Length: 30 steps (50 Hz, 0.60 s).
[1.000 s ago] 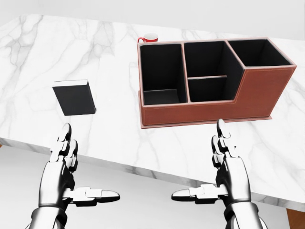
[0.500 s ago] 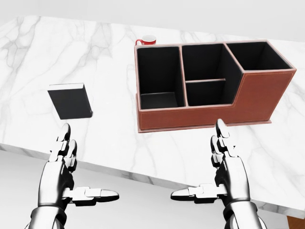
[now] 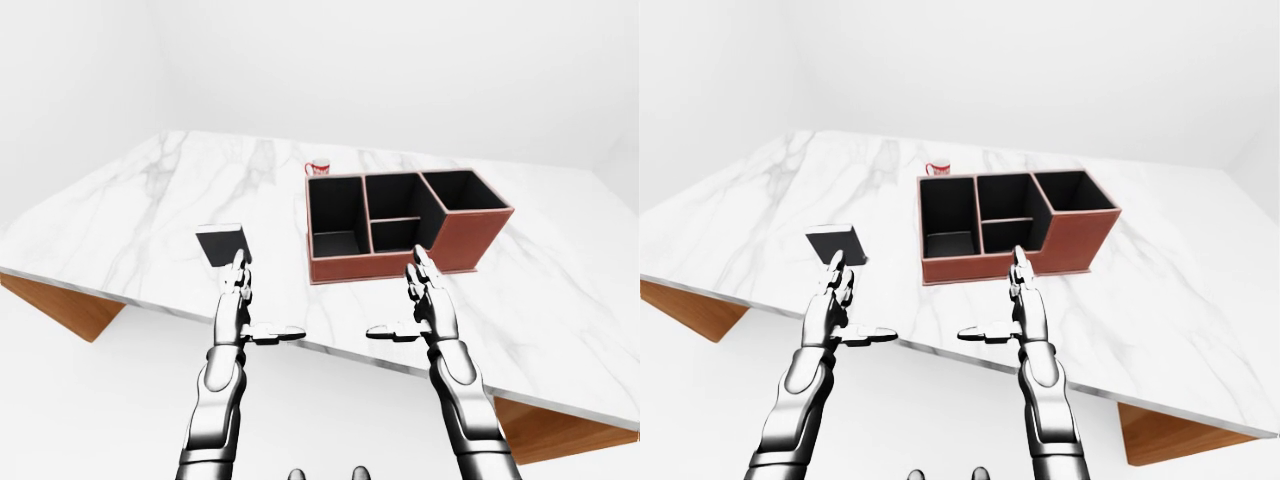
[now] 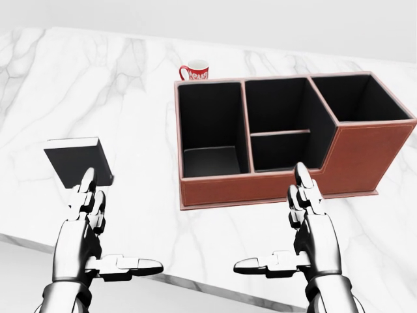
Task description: Pick up the book and place it in the right compartment of the caddy.
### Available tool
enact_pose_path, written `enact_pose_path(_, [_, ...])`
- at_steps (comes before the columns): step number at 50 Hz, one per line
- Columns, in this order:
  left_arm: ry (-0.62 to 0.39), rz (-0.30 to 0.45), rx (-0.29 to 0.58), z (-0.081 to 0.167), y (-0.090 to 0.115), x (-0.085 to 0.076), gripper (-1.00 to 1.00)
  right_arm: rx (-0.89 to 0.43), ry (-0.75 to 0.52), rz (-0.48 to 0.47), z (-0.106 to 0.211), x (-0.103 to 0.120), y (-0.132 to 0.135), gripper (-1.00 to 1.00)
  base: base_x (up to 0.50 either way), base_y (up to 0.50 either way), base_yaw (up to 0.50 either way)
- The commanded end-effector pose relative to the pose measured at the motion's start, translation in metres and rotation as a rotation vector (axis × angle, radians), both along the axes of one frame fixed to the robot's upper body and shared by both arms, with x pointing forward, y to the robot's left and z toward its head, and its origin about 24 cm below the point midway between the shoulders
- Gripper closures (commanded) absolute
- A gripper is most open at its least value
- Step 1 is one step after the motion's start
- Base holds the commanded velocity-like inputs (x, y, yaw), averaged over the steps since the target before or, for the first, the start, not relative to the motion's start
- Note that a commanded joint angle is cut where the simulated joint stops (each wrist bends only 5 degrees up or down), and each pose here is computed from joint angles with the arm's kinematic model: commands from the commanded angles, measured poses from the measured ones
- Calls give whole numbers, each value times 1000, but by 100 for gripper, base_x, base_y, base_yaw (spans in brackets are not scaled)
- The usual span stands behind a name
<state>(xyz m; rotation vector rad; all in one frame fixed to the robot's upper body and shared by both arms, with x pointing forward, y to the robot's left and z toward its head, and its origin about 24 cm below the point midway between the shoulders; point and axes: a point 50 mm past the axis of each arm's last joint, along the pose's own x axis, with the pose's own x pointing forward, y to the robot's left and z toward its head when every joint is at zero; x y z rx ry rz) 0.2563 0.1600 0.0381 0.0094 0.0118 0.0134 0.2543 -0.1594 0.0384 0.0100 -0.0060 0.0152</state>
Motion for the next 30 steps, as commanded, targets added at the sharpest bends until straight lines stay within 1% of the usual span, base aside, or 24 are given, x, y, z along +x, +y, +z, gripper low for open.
enact_pose_path(1, [-1,-1,2,0,0,-1,-100,-4,-1,4,0,-1,1,-100,26,7,0])
enact_pose_path(30, [2,-1,1,0,0,0,-100,-7,4,3,-1,0,0,-100,26,7,0])
